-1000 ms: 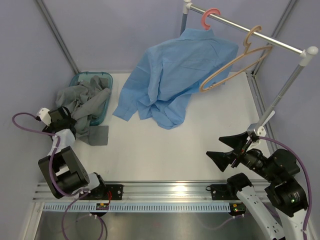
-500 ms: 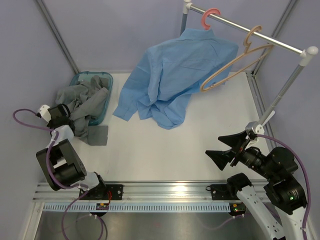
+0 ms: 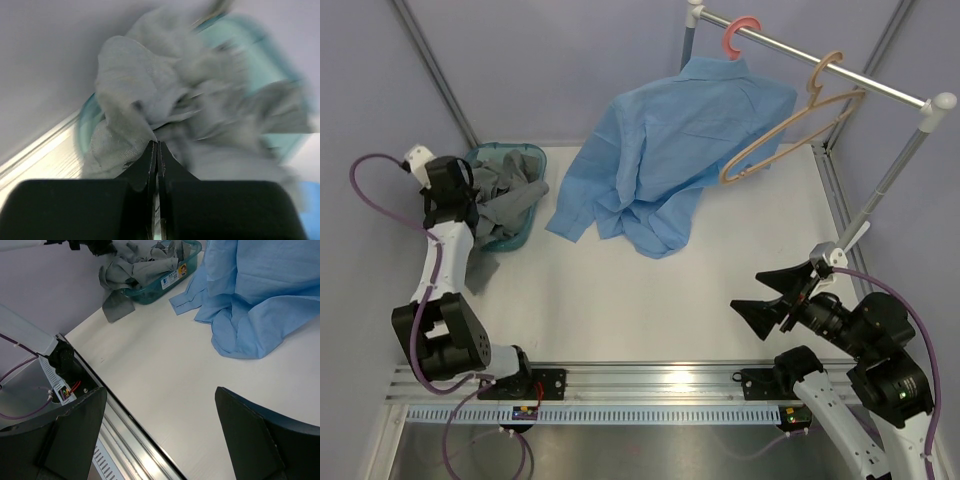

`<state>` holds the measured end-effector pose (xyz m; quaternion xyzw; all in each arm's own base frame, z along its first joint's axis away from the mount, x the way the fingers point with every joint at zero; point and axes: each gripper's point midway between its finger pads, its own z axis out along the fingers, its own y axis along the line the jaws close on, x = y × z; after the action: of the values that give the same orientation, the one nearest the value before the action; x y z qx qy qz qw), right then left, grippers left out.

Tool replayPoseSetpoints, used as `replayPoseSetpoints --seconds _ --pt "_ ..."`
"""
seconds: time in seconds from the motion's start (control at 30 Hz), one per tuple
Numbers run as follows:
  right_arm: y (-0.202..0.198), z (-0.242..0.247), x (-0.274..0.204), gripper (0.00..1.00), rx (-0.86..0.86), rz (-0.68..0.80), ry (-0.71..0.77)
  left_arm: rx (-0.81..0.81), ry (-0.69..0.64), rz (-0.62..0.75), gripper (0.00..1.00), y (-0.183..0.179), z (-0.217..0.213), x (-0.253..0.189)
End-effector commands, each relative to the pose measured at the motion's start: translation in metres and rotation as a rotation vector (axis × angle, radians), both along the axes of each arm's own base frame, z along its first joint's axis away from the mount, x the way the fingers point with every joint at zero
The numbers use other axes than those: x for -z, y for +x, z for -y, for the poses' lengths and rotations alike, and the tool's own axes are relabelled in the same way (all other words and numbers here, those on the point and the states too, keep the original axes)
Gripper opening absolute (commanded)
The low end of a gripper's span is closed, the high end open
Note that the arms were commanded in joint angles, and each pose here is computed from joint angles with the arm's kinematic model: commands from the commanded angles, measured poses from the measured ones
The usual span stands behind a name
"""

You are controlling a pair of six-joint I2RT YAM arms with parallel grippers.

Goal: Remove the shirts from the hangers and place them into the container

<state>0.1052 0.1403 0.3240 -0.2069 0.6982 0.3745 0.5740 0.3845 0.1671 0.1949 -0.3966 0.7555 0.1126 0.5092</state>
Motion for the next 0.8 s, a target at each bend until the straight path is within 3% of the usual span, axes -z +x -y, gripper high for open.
replayPoseSetpoints --seconds 0.0,0.1,0.13,0.23,0.27,0.3,0.33,0.4,0.63,0.77 --pt "0.002 -0.005 -0.004 0.99 -0.023 0.008 0.005 0.060 0.096 0.186 0.00 0.041 0.019 -0.096" --pt "0.004 -0.004 -0.002 0.99 -0.017 0.001 0.002 0.139 0.088 0.186 0.00 0.073 0.043 -0.104" --pt "0.005 -0.004 -0.003 0.99 -0.014 0.000 0.001 0.159 0.095 0.228 0.00 0.086 0.048 -0.127" --pt "0.007 -0.005 -0.001 0.99 -0.009 -0.015 -0.002 0.218 0.106 0.132 0.00 0.124 0.063 -0.102" --pt "0.009 -0.005 0.000 1.00 -0.006 -0.023 -0.005 0.235 0.119 0.140 0.00 0.136 0.067 -0.115" --pt "0.010 -0.005 0.001 1.00 -0.004 -0.028 -0.005 0.253 0.105 0.080 0.00 0.153 0.068 -0.086" --pt "0.011 -0.005 0.002 1.00 0.004 -0.038 -0.007 0.258 0.103 0.083 0.00 0.162 0.068 -0.091" --pt "0.013 -0.005 0.003 0.99 0.008 -0.046 -0.011 0.262 0.088 0.028 0.00 0.178 0.067 -0.059" --pt "0.024 -0.006 0.007 0.99 0.027 -0.082 -0.027 0.229 -0.009 -0.101 0.00 0.187 0.065 0.030" --pt "0.028 -0.007 0.009 0.99 0.031 -0.094 -0.037 0.196 -0.205 -0.162 0.00 0.173 0.065 0.084"
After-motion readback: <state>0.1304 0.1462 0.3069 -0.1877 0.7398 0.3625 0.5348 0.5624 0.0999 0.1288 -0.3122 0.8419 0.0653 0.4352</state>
